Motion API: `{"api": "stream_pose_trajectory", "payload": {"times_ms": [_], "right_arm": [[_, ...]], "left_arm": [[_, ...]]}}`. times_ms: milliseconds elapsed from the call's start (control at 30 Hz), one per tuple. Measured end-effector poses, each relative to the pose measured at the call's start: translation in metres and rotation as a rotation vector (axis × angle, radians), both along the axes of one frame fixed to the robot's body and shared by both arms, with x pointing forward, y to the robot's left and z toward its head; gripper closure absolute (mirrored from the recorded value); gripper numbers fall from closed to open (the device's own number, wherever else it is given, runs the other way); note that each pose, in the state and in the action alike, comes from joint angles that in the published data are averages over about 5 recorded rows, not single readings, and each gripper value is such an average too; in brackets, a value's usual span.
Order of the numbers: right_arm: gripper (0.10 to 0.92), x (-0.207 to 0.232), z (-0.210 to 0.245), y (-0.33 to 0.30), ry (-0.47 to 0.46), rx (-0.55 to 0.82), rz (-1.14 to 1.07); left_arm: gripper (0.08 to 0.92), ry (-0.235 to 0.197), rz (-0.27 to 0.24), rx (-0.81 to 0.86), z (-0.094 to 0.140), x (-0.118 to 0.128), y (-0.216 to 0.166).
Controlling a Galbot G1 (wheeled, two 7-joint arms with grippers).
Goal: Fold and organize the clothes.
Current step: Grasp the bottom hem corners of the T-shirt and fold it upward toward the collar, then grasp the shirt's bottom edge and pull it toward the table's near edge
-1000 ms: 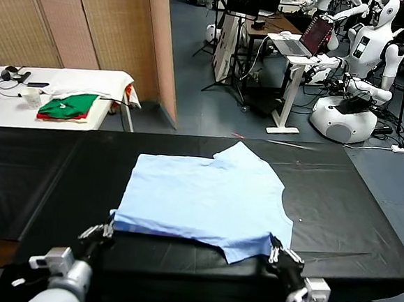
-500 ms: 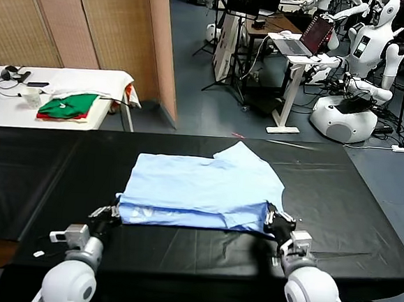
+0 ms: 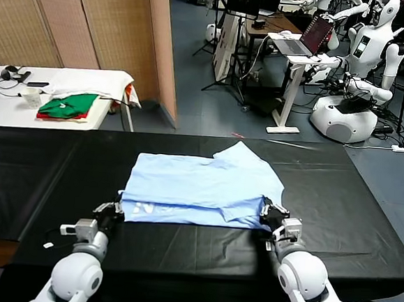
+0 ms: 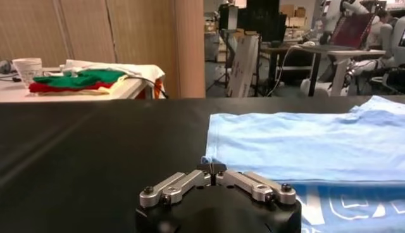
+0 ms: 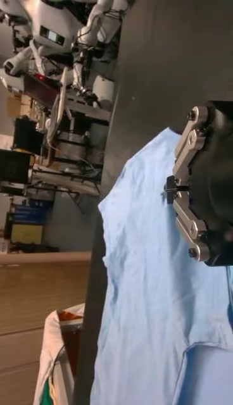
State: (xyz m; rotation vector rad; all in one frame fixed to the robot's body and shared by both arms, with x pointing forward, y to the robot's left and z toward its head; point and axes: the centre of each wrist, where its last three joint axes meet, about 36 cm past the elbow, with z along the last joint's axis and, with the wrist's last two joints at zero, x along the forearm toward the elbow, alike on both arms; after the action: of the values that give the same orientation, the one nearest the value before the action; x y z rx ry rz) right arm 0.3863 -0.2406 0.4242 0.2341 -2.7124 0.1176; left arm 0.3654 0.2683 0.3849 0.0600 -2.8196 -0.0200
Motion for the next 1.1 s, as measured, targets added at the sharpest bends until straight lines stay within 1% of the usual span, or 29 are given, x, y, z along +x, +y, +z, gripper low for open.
{"api": "stream_pose_trajectory", "payload": {"times_ms": [33,67,100,133,167,200,233,267,300,367,400,600,700,800,1000,1100], "right_arm": [[0.5,-0.004,0.003,-0.001,0.004,-0.001,0.0],[0.443,-0.009,0.006,-0.003,0.006,-0.003,0.0],[0.368,-0.015,0.008,-0.005,0.006,-0.006,0.0],[0.311,-0.02,0.011,-0.007,0.004,-0.008,0.001],[0.26,-0.026,0.013,-0.009,0.002,-0.01,0.002],[0.205,-0.033,0.014,-0.011,0.001,-0.011,0.004],[0.168,-0.038,0.015,-0.014,0.002,-0.013,0.005],[0.149,-0.044,0.015,-0.016,0.005,-0.014,0.005],[0.13,-0.049,0.015,-0.019,0.009,-0.016,0.003],[0.12,-0.057,0.013,-0.024,0.022,-0.02,-0.006],[0.118,-0.061,0.011,-0.027,0.027,-0.02,-0.011],[0.121,-0.068,0.004,-0.041,0.045,-0.019,-0.053],[0.15,-0.067,0.001,-0.046,0.05,-0.014,-0.068],[0.193,-0.065,-0.001,-0.048,0.053,-0.011,-0.072],[0.266,-0.061,-0.006,-0.046,0.059,-0.005,-0.066],[0.341,-0.059,-0.008,-0.045,0.062,-0.005,-0.064]], "left_arm": [[0.694,0.004,0.001,0.001,0.001,-0.001,0.0],[0.621,0.009,0.003,0.003,0.002,-0.003,0.001],[0.564,0.015,0.004,0.005,0.003,-0.005,0.002],[0.507,0.023,0.005,0.005,0.005,-0.008,0.003],[0.432,0.03,0.005,0.004,0.007,-0.01,0.004],[0.375,0.038,0.004,0.002,0.009,-0.014,0.005],[0.318,0.046,0.001,-0.002,0.011,-0.018,0.005],[0.25,0.055,-0.003,-0.007,0.013,-0.023,0.005],[0.2,0.063,-0.008,-0.012,0.014,-0.028,0.005],[0.128,0.081,-0.018,-0.027,0.017,-0.038,0.004],[0.11,0.09,-0.022,-0.035,0.018,-0.043,0.002],[0.093,0.135,-0.042,-0.072,0.014,-0.061,-0.002],[0.093,0.148,-0.047,-0.076,0.011,-0.064,-0.003],[0.102,0.152,-0.045,-0.077,0.008,-0.063,-0.002],[0.146,0.146,-0.028,-0.076,0.005,-0.055,0.001],[0.205,0.144,-0.022,-0.077,0.003,-0.051,0.004]]}}
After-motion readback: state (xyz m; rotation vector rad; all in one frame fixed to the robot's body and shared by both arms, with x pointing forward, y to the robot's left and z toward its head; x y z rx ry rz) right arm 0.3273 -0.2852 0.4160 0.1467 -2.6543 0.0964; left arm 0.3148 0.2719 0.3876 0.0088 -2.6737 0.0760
